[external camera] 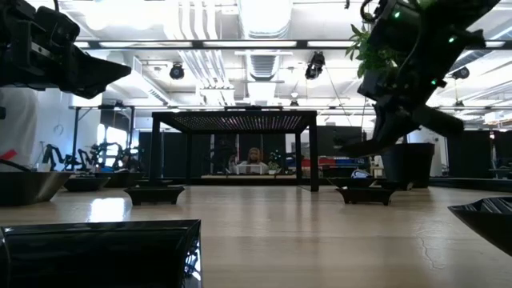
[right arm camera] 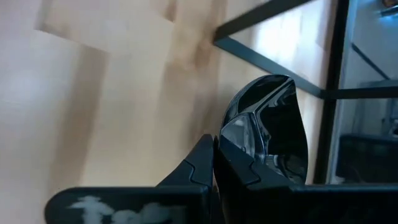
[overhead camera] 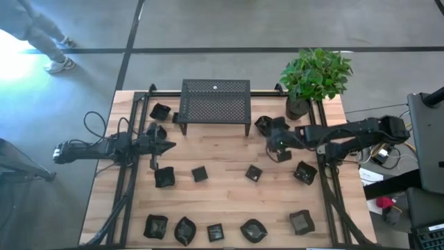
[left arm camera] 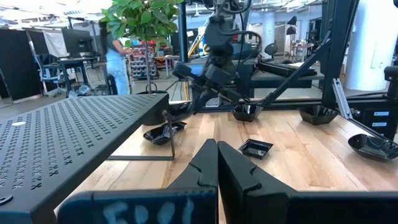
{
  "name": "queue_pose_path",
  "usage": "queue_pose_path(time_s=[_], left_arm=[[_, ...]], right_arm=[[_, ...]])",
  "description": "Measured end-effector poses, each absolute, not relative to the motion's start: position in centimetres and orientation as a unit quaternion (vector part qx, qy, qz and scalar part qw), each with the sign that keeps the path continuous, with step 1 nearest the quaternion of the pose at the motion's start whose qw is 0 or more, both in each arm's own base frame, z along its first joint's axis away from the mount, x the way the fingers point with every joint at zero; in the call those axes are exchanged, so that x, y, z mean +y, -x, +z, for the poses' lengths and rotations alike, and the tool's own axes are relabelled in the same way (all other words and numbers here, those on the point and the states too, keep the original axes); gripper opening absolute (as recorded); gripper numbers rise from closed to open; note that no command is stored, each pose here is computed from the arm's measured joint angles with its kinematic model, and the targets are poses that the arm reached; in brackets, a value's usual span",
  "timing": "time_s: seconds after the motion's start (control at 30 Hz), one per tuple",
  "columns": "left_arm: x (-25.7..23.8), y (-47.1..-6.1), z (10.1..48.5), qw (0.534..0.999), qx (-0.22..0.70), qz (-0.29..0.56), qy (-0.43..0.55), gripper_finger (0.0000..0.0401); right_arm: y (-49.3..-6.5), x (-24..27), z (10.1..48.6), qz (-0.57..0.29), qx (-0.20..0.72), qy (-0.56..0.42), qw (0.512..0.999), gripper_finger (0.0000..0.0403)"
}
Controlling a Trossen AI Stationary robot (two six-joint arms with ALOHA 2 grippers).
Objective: Pick & Place Mini shaped plates
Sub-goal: Stack the black leaf shaped plate on top of the other black leaf shaped plate
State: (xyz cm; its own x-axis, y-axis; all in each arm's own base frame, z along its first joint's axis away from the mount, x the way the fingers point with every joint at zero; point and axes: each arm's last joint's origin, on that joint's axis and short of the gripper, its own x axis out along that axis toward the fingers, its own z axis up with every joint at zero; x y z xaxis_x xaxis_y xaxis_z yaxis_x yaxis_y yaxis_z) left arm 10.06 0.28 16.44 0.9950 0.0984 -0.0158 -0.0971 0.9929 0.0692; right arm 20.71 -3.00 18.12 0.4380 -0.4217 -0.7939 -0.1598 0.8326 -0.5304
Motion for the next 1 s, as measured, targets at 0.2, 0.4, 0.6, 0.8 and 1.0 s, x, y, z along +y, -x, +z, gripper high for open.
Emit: queue_pose_path(time_s=[0.2,0.4,0.6,0.8,1.0], left_arm=[[0.3,-10.1,16.4,0.998,0.01,0.049,-0.034,0.0],[0.3,-10.1,16.4,0.998,0.01,0.049,-0.034,0.0],[0.3,-10.1,16.4,0.998,0.009,0.051,-0.034,0.0],[0.3,-10.1,16.4,0.998,0.009,0.053,-0.034,0.0],[0.3,-10.1,16.5,0.998,0.009,0.057,-0.035,0.0]], right_arm=[[-20.6,-4.5,17.3,-0.088,0.517,0.284,0.803,0.0008],[-20.3,-5.2,16.7,-0.086,0.51,0.31,0.798,0.0008],[-20.1,-6.1,16.1,-0.09,0.496,0.318,0.803,0.0008],[-19.7,-7.1,15.8,-0.084,0.492,0.3,0.813,0.0008],[-19.7,-7.8,15.8,-0.076,0.482,0.287,0.824,0.0008]])
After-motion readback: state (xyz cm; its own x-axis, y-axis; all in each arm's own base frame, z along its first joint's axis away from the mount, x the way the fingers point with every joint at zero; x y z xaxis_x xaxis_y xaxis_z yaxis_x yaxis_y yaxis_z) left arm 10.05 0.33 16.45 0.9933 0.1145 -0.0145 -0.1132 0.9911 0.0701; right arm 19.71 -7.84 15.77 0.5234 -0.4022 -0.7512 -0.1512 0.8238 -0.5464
